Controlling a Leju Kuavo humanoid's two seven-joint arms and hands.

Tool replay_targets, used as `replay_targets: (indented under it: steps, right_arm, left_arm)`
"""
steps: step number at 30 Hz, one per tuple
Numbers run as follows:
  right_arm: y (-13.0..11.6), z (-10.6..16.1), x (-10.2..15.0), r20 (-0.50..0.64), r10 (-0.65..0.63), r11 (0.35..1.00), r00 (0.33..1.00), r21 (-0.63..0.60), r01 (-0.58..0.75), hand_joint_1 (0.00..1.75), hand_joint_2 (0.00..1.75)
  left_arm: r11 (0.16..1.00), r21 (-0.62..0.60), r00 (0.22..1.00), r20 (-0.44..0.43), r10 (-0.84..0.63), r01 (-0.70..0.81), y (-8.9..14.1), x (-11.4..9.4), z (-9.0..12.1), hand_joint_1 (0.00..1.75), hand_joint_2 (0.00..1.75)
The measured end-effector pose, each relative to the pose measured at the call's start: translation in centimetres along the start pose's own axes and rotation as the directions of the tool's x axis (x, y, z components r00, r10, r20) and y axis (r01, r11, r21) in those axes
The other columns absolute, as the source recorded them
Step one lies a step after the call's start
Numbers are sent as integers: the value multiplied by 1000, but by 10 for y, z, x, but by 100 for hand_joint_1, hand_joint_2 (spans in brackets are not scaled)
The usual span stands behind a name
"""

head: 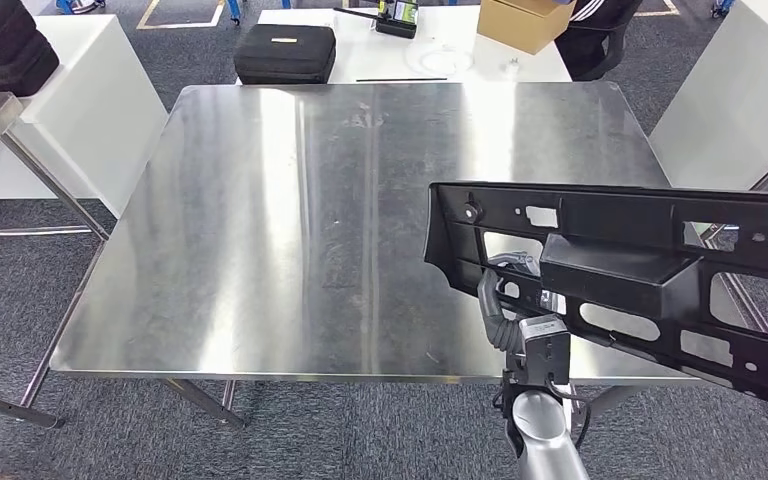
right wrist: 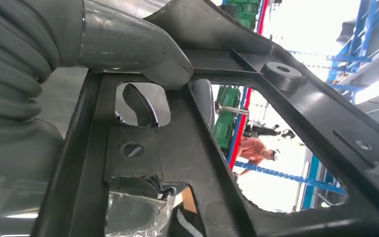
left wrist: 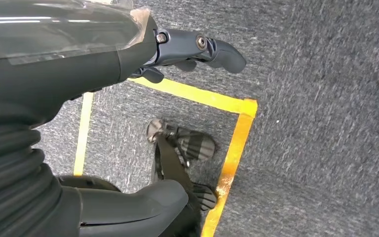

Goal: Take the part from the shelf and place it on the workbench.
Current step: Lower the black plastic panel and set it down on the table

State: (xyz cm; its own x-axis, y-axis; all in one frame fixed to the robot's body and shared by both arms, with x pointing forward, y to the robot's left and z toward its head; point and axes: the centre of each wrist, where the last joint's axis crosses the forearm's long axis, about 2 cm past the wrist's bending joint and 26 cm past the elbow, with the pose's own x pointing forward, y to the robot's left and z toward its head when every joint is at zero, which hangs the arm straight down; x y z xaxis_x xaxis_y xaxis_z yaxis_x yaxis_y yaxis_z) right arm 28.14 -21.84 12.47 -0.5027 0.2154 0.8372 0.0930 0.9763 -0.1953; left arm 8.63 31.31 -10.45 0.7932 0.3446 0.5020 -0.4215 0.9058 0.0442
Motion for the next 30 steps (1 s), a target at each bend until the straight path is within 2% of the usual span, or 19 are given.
replay_targets:
  steps: [18, 24, 30]
  right_arm:
    - [6, -6, -5, 15, -5, 1000, 1000, 21, 5, 175, 175]
    - [19, -16, 0, 75, -28, 996, 997, 83, 22, 175, 175]
    - [27, -20, 2, 88, -39, 994, 995, 110, 29, 175, 175]
  left_arm:
    - [1000, 4, 1000, -4, 6, -6, 2, 0, 0, 0, 175]
    - [1000, 6, 1000, -12, -9, 9, 1, 2, -1, 0, 175]
    - [1000, 4, 1000, -9, -19, 19, 1, 5, -2, 0, 175]
